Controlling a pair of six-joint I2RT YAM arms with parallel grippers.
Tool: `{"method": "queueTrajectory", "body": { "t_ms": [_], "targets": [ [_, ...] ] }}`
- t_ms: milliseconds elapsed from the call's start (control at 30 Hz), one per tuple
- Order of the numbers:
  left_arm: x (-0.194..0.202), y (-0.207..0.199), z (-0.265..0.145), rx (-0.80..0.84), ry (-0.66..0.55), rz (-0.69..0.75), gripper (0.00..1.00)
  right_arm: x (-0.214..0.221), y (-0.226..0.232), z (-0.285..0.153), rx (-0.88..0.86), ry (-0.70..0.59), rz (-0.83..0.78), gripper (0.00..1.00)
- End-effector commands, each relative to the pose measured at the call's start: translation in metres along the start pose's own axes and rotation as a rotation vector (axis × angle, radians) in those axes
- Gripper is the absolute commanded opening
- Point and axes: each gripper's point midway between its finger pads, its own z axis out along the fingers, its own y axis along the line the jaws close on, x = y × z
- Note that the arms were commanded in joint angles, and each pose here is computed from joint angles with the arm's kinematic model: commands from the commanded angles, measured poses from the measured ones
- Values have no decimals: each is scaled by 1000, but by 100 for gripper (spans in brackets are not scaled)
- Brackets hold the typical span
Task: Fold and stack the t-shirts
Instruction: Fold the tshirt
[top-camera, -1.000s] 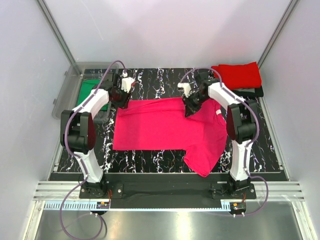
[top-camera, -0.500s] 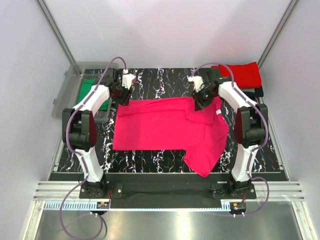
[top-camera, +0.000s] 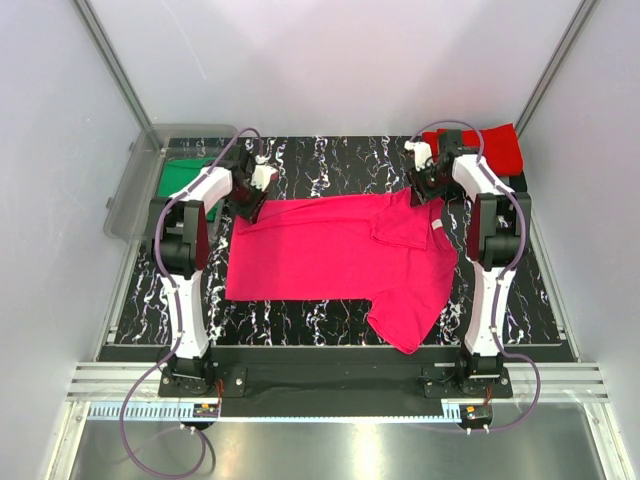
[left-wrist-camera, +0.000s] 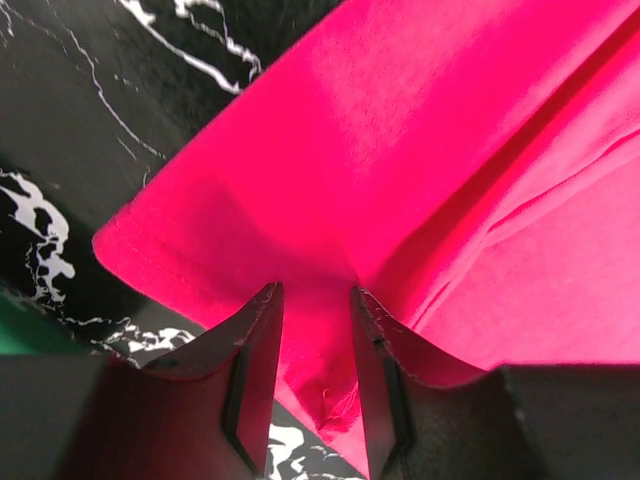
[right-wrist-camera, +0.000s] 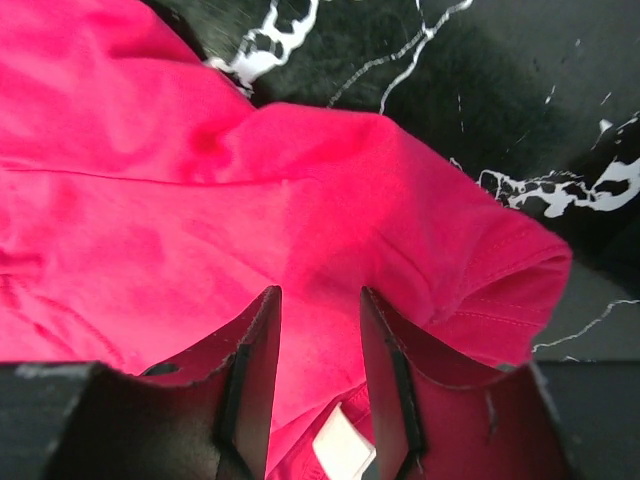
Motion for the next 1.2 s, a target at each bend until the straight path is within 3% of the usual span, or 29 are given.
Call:
{"method": "queueTrajectory", "body": {
  "t_ms": [0, 267, 467, 767, 967, 1167],
  "targets": [
    [-5, 10, -9, -54, 6, 44, 37, -2, -19, -6, 49, -16, 22, 44],
    [39, 20, -14, -141, 78, 149, 35, 31, -56, -24, 138, 11, 112, 44],
    [30, 26, -18, -194, 20, 127, 37, 48, -43, -29, 117, 34, 125, 44],
    [-38, 20, -77, -244, -210, 118, 41, -2, -21, -72, 54, -136, 70, 45],
    [-32, 17, -74, -237, -194, 102, 40, -32, -35, -60, 31, -190, 121, 45],
    [-18, 10, -64, -219, -151, 108, 40, -42, -64, -34, 111, -163, 74, 37]
  ]
}}
